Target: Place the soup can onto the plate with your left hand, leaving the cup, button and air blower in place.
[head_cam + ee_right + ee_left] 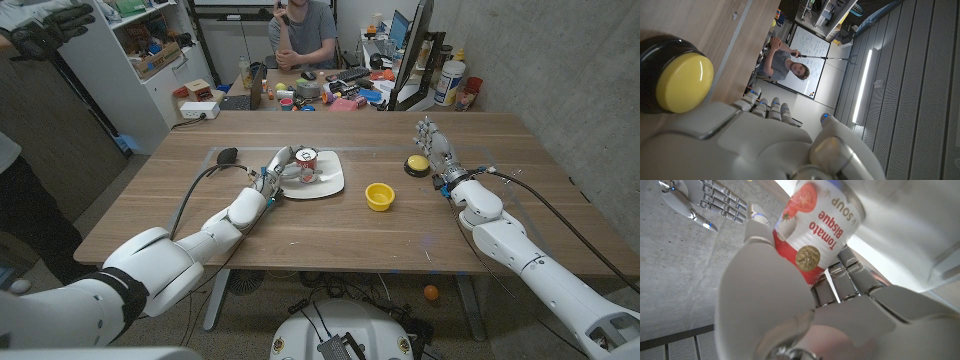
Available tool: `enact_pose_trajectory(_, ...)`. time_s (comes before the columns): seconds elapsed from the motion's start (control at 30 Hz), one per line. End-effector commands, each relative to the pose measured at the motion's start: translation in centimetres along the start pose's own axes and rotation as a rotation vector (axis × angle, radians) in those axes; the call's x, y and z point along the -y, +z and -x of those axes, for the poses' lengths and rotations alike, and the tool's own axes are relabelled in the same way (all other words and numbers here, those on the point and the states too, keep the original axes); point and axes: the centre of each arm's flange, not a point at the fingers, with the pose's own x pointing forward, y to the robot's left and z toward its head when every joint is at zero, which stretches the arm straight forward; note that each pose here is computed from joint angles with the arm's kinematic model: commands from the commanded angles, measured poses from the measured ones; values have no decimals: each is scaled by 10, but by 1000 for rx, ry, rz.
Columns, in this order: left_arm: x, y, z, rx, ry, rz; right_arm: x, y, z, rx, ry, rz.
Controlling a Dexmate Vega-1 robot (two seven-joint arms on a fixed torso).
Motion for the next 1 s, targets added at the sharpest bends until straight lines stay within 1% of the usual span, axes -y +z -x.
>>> enact_pose_trajectory(0.03,2,9,-3,21,-53,-37,4,1,0,7,0,-6)
enact_pose_trajectory(0.3,3,13,-4,31,-63,-52,6,-1,2,6,-1,-9)
enact_pose_trajectory(0.6,2,16,-4,49,-71,-17,7,1,0,8,5,-5)
enact_pose_trajectory(1.0,-1,24,-5,79,-50,-6,7,1,0,9,8,-5)
